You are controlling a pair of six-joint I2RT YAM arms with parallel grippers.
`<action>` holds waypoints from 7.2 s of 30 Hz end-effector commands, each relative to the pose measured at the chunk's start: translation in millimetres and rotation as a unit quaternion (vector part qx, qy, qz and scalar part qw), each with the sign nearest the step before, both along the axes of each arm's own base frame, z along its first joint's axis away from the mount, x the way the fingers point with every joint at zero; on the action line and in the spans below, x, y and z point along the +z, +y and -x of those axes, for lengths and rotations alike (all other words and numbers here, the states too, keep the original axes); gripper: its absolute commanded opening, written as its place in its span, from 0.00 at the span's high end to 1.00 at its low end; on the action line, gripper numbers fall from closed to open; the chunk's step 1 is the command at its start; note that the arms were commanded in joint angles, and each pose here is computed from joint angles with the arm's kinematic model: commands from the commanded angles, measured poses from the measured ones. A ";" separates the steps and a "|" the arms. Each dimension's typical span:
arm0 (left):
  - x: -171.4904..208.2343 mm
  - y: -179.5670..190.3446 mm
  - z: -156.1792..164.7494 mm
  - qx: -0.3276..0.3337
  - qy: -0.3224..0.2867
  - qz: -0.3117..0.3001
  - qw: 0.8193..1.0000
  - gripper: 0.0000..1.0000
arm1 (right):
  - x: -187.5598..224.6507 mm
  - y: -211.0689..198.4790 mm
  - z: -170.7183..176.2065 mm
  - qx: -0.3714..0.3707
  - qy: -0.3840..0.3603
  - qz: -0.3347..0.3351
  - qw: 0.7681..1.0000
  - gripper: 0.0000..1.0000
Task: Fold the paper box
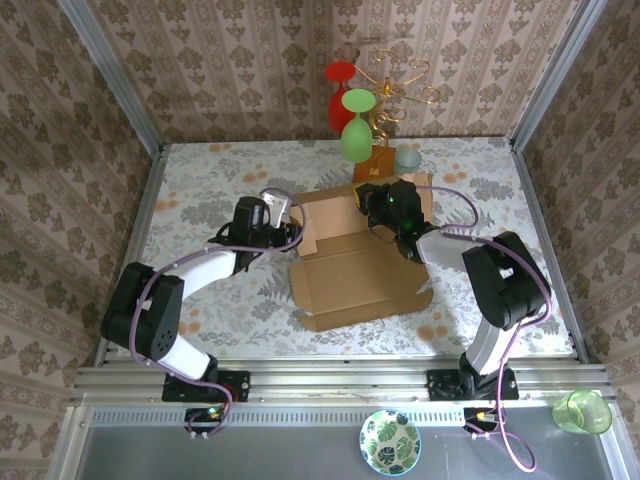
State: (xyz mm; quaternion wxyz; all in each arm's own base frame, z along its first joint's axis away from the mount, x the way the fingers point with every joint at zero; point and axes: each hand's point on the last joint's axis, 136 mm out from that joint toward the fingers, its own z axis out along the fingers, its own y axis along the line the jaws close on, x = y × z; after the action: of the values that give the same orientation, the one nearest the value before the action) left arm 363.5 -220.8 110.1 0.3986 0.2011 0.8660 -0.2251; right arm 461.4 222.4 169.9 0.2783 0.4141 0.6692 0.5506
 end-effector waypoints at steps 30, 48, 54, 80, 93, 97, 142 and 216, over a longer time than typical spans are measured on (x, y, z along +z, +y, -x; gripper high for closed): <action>-40.4 27.0 -24.4 0.157 -0.015 -0.189 0.969 0.48 | 3.7 10.7 17.5 0.029 -0.005 -0.010 1.000 1.00; -51.8 26.3 -32.7 0.173 -0.025 -0.208 0.962 0.48 | -13.1 9.1 10.4 0.010 -0.035 -0.038 0.999 1.00; -56.7 28.9 -37.1 0.192 -0.016 -0.221 0.956 0.53 | -13.2 12.0 11.4 0.011 -0.033 -0.041 0.999 1.00; -52.9 61.0 -25.9 0.242 0.000 -0.285 0.927 1.00 | 20.4 -26.8 30.1 -0.053 -0.022 0.037 0.998 0.57; -30.6 87.6 -4.4 0.220 -0.036 -0.279 0.934 1.00 | 57.9 -94.9 46.7 -0.119 -0.023 0.092 0.988 0.53; -27.2 89.0 -0.6 0.212 -0.043 -0.280 0.935 1.00 | 60.3 -88.2 27.6 -0.085 -0.014 0.126 0.988 0.56; -24.1 76.4 -7.6 0.196 -0.042 -0.262 0.944 1.00 | 23.4 -26.5 -8.6 0.037 -0.020 0.119 0.992 0.97; -12.7 76.4 -20.0 0.206 0.000 -0.187 0.960 1.00 | -139.8 -1.2 59.1 0.122 0.125 0.238 0.955 0.72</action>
State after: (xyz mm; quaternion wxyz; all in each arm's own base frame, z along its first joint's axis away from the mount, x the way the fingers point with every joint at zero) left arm 379.5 -142.7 94.6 0.3911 0.0896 0.9157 0.0241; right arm 406.8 223.0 43.7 0.2214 0.3150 0.8414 0.3792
